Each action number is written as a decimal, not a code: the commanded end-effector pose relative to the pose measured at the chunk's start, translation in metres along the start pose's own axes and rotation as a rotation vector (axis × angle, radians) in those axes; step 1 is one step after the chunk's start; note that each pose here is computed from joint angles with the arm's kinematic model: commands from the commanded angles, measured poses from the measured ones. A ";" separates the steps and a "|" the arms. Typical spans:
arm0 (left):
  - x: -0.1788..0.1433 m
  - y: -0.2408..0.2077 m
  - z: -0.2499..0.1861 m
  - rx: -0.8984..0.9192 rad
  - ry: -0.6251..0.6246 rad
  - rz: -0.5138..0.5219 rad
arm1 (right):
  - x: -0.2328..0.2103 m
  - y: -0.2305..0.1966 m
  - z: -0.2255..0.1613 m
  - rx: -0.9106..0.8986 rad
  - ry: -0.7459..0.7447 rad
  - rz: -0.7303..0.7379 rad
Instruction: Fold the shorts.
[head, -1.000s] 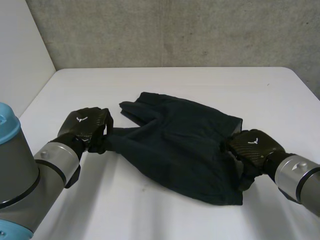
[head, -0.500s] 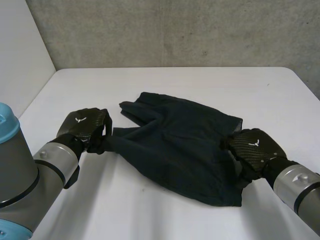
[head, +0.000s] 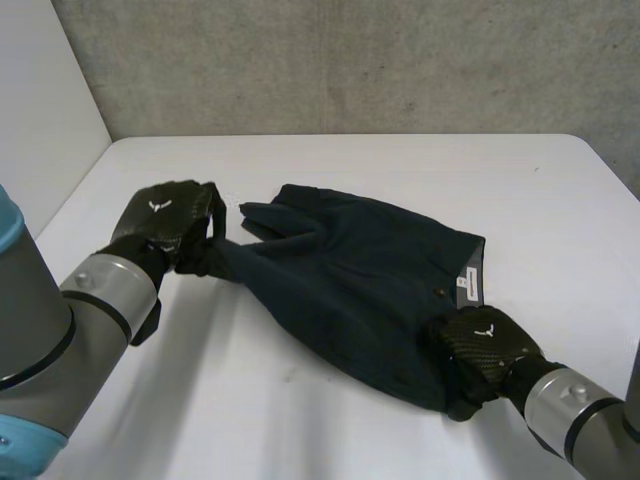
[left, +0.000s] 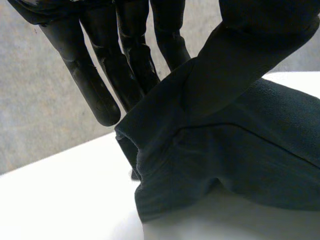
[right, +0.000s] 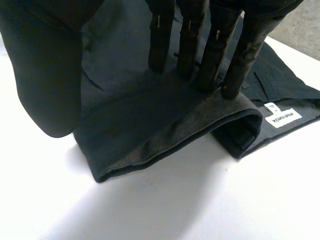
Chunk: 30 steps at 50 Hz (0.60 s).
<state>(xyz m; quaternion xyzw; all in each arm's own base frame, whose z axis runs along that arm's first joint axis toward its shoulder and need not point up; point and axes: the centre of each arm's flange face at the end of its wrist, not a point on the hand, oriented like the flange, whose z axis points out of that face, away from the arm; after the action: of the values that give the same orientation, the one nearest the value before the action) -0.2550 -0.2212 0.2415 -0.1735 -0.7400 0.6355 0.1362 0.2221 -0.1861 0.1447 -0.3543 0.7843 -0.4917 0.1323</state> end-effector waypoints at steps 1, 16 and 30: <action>0.008 -0.014 0.002 0.046 0.021 -0.001 | 0.002 0.010 0.016 0.010 0.032 0.002; 0.014 -0.018 0.005 0.061 0.039 -0.002 | -0.010 0.015 0.020 -0.004 -0.001 -0.004; 0.011 -0.108 -0.031 0.342 0.042 -0.013 | 0.031 -0.177 -0.077 0.528 0.268 -0.325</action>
<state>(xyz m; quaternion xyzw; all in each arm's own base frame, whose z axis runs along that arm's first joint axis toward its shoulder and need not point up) -0.2697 -0.2206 0.2912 -0.1715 -0.6856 0.6882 0.1637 0.2388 -0.2175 0.2186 -0.3582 0.6866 -0.6267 0.0862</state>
